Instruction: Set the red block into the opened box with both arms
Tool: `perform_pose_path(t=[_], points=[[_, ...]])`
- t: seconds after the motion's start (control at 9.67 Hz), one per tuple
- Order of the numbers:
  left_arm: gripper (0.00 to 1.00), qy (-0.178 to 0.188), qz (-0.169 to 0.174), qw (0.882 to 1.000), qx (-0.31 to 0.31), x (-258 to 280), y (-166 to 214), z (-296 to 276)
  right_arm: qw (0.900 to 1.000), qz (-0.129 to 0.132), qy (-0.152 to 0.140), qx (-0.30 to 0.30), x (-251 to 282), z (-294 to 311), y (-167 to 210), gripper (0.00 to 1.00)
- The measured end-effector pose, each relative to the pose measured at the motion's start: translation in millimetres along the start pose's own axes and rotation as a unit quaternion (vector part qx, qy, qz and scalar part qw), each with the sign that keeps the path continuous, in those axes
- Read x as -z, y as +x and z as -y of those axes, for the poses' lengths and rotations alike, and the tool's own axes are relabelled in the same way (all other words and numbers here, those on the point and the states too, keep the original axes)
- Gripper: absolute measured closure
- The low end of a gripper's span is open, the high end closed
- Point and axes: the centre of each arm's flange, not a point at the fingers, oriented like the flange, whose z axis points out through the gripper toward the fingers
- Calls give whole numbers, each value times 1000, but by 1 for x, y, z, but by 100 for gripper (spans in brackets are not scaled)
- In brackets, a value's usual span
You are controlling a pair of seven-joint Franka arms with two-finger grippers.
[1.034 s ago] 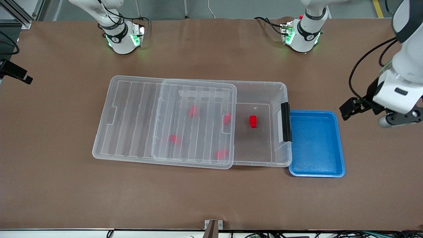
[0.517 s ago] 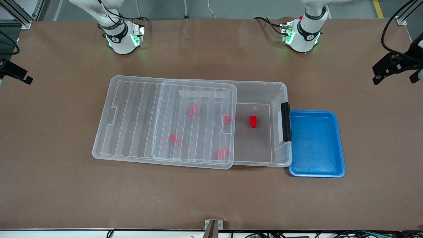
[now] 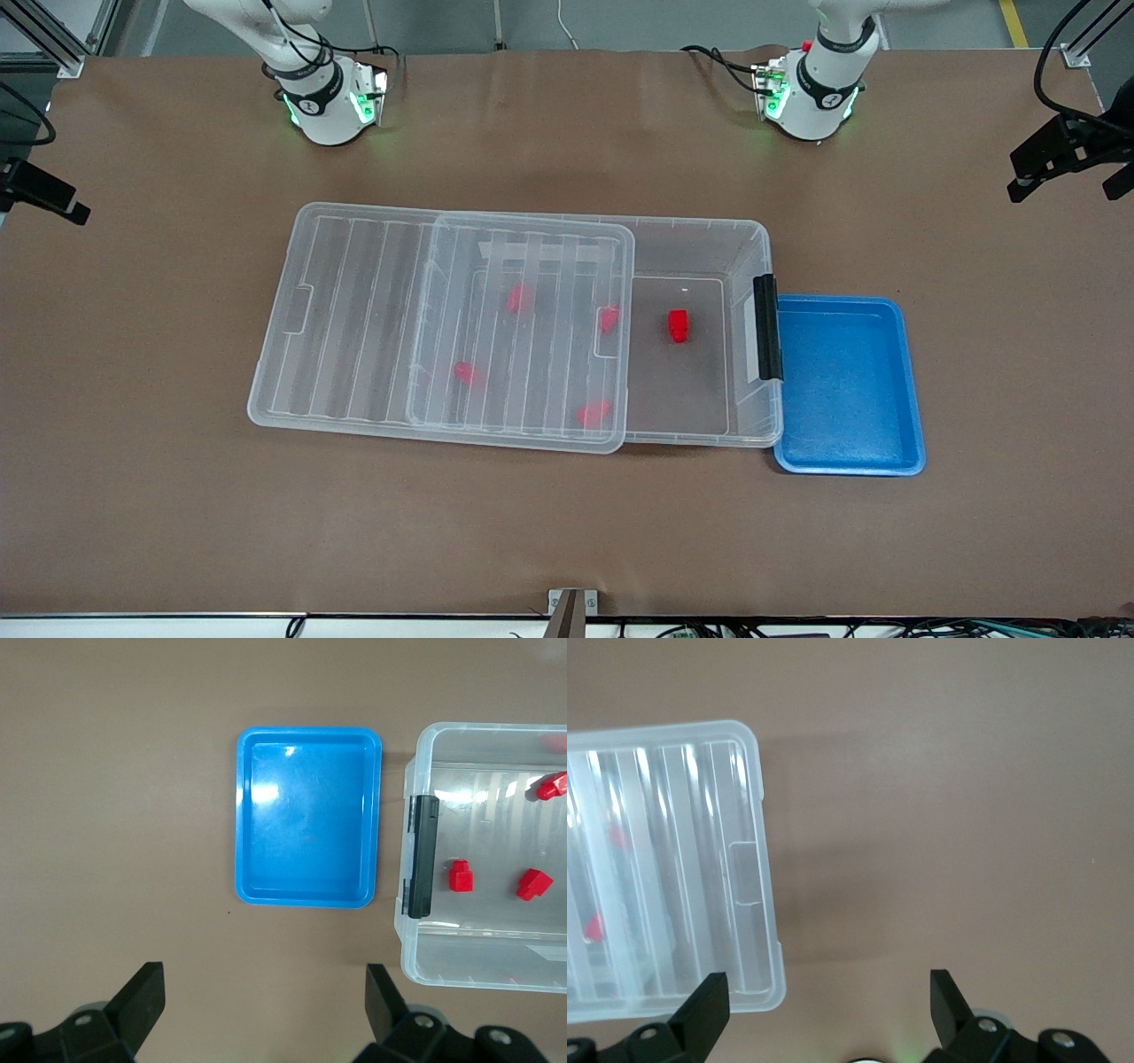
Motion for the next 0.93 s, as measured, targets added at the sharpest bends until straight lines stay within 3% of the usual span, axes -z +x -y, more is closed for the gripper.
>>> perform_pose_path(t=[0.1,0.21,0.41,0.72,0.83,0.93], points=[[0,0,2,1000,-1,0,-1,-2,1000,-3,0,25,-27,-6,13,3],[0,0,6,1000,-3,-1,-2,-3,999,-4,0,47,-71,-10,34,11],[0,0,9,1000,-3,-1,-3,-3,997,18,13,74,-169,-6,74,44],[0,0,11,1000,-3,-1,-3,-3,993,4,29,115,-255,22,116,91],[0,0,11,1000,-2,-1,-3,-2,991,6,29,130,-276,24,122,99],[0,0,10,1000,-1,-1,-4,-1,990,16,30,138,-291,23,124,99]])
